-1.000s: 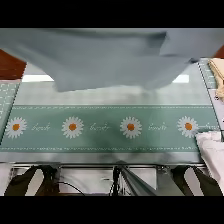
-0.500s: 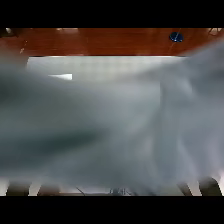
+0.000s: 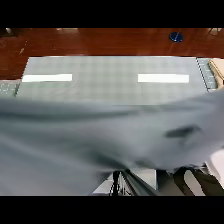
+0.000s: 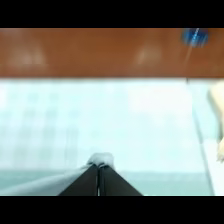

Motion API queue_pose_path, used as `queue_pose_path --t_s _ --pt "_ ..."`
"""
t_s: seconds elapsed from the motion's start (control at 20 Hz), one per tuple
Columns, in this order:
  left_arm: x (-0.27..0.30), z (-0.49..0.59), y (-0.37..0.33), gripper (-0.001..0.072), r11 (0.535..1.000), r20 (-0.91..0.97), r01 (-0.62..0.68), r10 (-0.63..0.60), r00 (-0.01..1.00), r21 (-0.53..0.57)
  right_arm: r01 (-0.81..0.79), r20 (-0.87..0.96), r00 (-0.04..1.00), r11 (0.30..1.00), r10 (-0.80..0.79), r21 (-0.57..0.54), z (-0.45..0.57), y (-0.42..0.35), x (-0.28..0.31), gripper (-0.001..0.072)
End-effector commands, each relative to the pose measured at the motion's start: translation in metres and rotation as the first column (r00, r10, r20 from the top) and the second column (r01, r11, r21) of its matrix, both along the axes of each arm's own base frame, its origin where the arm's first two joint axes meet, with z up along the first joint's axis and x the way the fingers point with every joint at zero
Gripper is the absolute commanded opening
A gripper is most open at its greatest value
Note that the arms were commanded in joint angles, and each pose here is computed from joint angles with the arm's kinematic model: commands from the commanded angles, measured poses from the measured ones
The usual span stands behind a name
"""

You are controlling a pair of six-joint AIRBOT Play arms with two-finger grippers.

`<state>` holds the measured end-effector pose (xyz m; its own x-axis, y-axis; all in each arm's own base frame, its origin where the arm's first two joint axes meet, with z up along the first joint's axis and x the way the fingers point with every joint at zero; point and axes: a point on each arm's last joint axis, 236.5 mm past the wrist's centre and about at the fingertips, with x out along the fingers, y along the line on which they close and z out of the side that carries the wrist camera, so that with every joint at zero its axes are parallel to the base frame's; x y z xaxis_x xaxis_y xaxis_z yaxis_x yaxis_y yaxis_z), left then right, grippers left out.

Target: Fold the shirts.

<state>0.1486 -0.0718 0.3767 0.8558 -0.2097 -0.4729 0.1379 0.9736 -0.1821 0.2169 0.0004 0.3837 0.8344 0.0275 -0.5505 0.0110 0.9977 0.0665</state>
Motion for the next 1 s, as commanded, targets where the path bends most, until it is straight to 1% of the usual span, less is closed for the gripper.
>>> queue_pose_path --t_s 0.0,0.1,0.15,0.25,0.35,0.45,0.55,0.65,0.75,0.8,0.95 --pt "0.059 -0.117 0.021 0.0019 0.992 -0.277 0.003 -0.038 0.96 -0.126 0.043 -0.338 0.941 0.997 -0.021 0.056 -0.131 -0.029 0.066 0.0016" --pt "0.1 -0.17 0.033 0.0019 0.976 -0.326 -0.043 -0.03 0.945 -0.214 0.058 -0.482 0.876 0.989 0.014 0.133 -0.202 -0.029 0.1 0.0016" --pt "0.117 -0.192 0.035 0.0019 0.965 -0.358 -0.053 -0.044 0.933 -0.257 0.055 -0.515 0.857 0.986 0.036 0.16 -0.222 -0.027 0.116 0.0016" --pt "0.144 -0.226 0.037 0.0019 0.958 -0.421 -0.039 -0.089 0.903 -0.286 0.044 -0.506 0.861 0.986 0.044 0.161 -0.246 -0.025 0.156 0.0016" --pt "0.172 -0.25 0.035 0.0019 0.958 -0.453 -0.006 -0.13 0.882 -0.286 0.037 -0.462 0.886 0.986 0.042 0.16 -0.264 -0.02 0.195 0.0016" --pt "0.195 -0.273 0.031 0.0019 0.958 -0.485 0.024 -0.166 0.858 -0.285 0.005 -0.439 0.896 0.987 0.067 0.161 -0.282 -0.006 0.222 0.0016" --pt "0.214 -0.294 0.03 0.0019 0.956 -0.514 0.02 -0.175 0.84 -0.294 -0.025 -0.344 0.936 0.989 0.074 0.145 -0.28 0.004 0.254 0.0016" --pt "0.233 -0.308 0.031 0.0019 0.959 -0.508 0.017 -0.165 0.845 -0.283 -0.027 -0.2 0.978 0.991 0.054 0.131 -0.263 0.007 0.286 0.0016" --pt "0.254 -0.314 0.038 0.0019 0.965 -0.471 -0.015 -0.115 0.875 -0.263 0.001 -0.083 0.997 0.99 0.01 0.139 -0.247 0.001 0.31 0.0016" --pt "0.266 -0.313 0.042 0.0019 0.968 -0.441 -0.03 -0.085 0.893 -0.248 0.014 -0.054 0.999 0.99 -0.006 0.142 -0.245 -0.002 0.318 0.0016" --pt "0.298 -0.306 0.05 0.0019 0.973 -0.335 -0.073 -0.004 0.942 -0.218 0.02 -0.017 1.0 0.995 -0.018 0.1 -0.254 -0.011 0.335 0.0016"
